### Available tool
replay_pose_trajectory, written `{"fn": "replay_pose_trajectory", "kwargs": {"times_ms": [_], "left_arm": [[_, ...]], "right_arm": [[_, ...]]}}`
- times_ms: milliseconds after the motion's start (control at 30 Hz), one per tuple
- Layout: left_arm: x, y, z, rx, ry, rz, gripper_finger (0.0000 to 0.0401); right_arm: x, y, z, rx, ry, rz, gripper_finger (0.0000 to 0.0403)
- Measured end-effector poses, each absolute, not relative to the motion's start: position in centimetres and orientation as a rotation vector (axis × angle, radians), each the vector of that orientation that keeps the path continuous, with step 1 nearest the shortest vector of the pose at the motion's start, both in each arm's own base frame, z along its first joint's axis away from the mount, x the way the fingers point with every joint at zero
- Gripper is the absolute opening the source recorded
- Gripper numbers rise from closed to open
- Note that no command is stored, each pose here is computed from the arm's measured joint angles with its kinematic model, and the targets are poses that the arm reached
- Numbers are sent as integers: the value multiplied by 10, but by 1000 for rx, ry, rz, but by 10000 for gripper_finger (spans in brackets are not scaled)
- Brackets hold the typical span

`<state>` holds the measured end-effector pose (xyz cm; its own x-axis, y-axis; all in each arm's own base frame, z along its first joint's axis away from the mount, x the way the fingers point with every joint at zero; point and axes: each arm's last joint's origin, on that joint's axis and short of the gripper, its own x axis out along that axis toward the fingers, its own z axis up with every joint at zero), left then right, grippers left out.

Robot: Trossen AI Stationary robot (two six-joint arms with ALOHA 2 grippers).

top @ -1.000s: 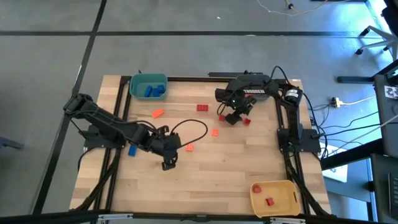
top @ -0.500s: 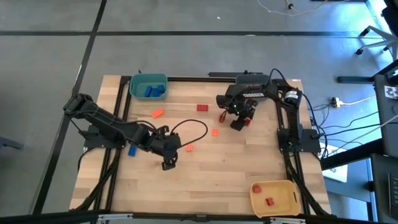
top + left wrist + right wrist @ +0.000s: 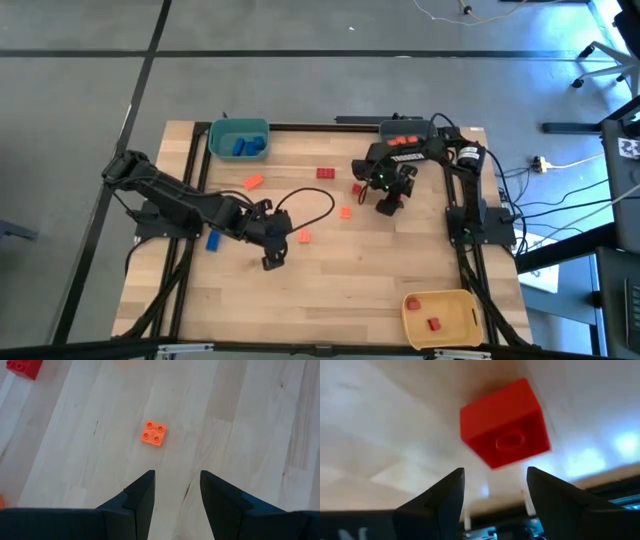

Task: Sort & place blocks by color
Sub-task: Put the red game piece into the yellow bin

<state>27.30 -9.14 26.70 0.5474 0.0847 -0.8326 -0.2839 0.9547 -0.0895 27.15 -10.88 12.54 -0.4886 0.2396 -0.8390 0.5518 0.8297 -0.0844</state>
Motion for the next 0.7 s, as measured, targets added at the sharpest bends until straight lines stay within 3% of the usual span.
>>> {"fn": "replay_pose_trajectory", "kwargs": {"times_ms": [133,467,700], "left_arm": [[273,-91,267,-226,969,221,149],[273,-91,267,-234,969,223,149],[273,-91,267,-235,969,224,149]], "right_arm": [[277,-109,140,546,2064,-416,218],[281,-109,184,365,1682,-287,218],[251,-98,172,245,1714,-165,218]]}}
